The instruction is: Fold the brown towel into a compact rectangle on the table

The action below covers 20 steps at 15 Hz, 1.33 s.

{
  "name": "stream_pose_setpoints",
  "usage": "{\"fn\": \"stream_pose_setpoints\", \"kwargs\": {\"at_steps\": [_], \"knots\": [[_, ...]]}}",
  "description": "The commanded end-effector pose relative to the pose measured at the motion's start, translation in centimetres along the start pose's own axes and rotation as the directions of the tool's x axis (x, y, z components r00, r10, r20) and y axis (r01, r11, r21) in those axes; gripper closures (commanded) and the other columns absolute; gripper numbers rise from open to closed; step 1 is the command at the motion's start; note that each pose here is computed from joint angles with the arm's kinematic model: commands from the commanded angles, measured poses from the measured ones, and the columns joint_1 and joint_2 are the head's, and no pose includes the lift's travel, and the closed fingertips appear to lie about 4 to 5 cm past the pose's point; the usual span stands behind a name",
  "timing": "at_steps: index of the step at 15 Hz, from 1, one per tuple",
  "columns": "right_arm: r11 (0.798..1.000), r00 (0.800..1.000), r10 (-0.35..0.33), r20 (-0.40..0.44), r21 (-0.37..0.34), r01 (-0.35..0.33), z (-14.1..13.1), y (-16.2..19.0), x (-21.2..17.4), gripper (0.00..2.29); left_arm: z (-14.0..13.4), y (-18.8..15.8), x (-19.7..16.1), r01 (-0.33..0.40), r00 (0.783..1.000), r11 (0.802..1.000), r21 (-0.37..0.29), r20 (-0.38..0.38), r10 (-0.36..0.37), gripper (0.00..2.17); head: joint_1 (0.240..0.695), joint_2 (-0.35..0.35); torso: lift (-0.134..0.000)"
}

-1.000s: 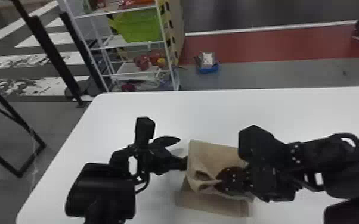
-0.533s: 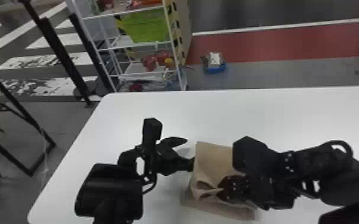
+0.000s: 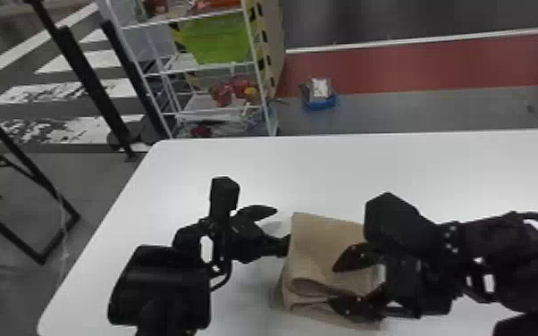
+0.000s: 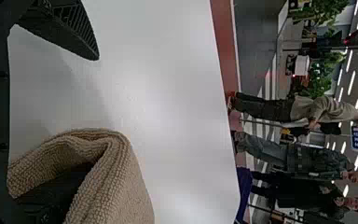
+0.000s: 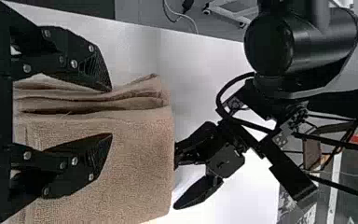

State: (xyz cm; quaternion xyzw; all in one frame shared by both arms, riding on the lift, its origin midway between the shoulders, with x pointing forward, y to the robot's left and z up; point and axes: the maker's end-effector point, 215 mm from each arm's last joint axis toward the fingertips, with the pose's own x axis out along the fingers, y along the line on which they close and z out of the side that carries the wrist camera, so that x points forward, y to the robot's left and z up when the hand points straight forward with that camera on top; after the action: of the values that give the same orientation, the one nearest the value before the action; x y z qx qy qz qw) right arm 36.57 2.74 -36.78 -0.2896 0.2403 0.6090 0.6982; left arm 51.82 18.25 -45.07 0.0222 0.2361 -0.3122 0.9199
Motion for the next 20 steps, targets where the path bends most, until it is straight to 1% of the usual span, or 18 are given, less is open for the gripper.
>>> {"fn": "stream_pose_setpoints", "kwargs": {"at_steps": [1,2,3,4,6,7,8,9,10,11,12,13,15,17,20], "knots": [[0.991,0.996,0.044,0.075,0.121,-0.053,0.3,0.5,-0.8,0.04,0.0,0.0,0.0,-0.001,1.0,1.0,-0.003,0.002,0.001,0.08,0.695,0.261,-0.134],[0.98,0.992,0.056,0.11,0.185,-0.076,0.4,0.4,-1.2,0.05,0.0,0.1,0.0,-0.002,1.0,1.0,-0.003,0.002,0.002,0.08,0.695,0.261,-0.134],[0.966,0.986,0.053,0.156,0.244,-0.09,1.2,-0.3,-1.8,0.08,0.0,0.1,-0.1,-0.003,1.0,1.0,-0.004,0.002,0.004,0.08,0.695,0.26,-0.134],[0.948,0.983,0.046,0.178,0.302,-0.099,1.1,-0.8,-1.9,0.22,0.0,0.1,-0.1,0.0,1.0,1.0,-0.004,0.002,0.0,0.08,0.695,0.259,-0.134],[0.901,0.971,0.061,0.231,0.406,-0.153,0.5,-1.6,-2.3,1.07,0.0,0.1,-0.1,0.0,1.0,1.0,-0.005,0.002,0.0,0.08,0.695,0.255,-0.134],[0.879,0.967,0.06,0.247,0.446,-0.168,0.4,-1.8,-2.6,1.6,0.0,0.0,-0.1,0.003,1.0,1.0,-0.005,0.002,-0.003,0.08,0.695,0.252,-0.134],[0.873,0.966,0.055,0.252,0.458,-0.169,0.4,-2.0,-2.7,2.14,-0.1,0.0,-0.1,0.003,1.0,1.0,-0.006,0.001,-0.003,0.08,0.695,0.248,-0.134],[0.87,0.968,0.059,0.244,0.463,-0.17,0.0,-1.8,-2.4,2.25,-0.1,0.0,-0.1,0.003,1.0,1.0,-0.006,0.001,-0.003,0.08,0.695,0.244,-0.134],[0.857,0.97,0.067,0.234,0.484,-0.176,-0.2,-1.5,-1.9,2.25,0.0,0.0,-0.1,0.006,1.0,1.0,-0.005,0.002,-0.006,0.08,0.695,0.238,-0.134],[0.854,0.97,0.08,0.227,0.487,-0.185,-0.1,-1.3,-1.4,2.25,0.0,0.0,-0.1,0.006,1.0,1.0,-0.005,0.002,-0.006,0.08,0.695,0.237,-0.134],[0.85,0.975,0.098,0.198,0.494,-0.185,-0.5,-0.7,-0.5,2.25,0.0,0.0,-0.2,0.005,1.0,1.0,-0.004,0.002,-0.005,0.08,0.695,0.238,-0.134],[0.855,0.982,0.108,0.153,0.491,-0.17,-0.9,-0.2,0.4,2.25,-0.1,0.0,-0.2,0.005,1.0,1.0,-0.005,0.001,-0.005,0.08,0.695,0.24,-0.134],[0.852,0.985,0.138,0.101,0.495,-0.17,-2.0,0.7,2.3,2.25,-0.1,0.0,-0.2,0.007,1.0,1.0,-0.007,0.001,-0.007,0.08,0.695,0.255,-0.134],[0.845,0.982,0.159,0.099,0.501,-0.187,-2.1,1.3,3.4,2.25,-0.1,0.0,-0.3,0.006,1.0,1.0,-0.006,-0.001,-0.006,0.08,0.695,0.265,-0.134],[0.841,0.983,0.164,0.08,0.51,-0.182,-2.8,1.4,3.7,2.25,-0.1,0.0,-0.2,0.009,1.0,1.0,-0.005,-0.001,-0.009,0.08,0.695,0.277,-0.134]]}}
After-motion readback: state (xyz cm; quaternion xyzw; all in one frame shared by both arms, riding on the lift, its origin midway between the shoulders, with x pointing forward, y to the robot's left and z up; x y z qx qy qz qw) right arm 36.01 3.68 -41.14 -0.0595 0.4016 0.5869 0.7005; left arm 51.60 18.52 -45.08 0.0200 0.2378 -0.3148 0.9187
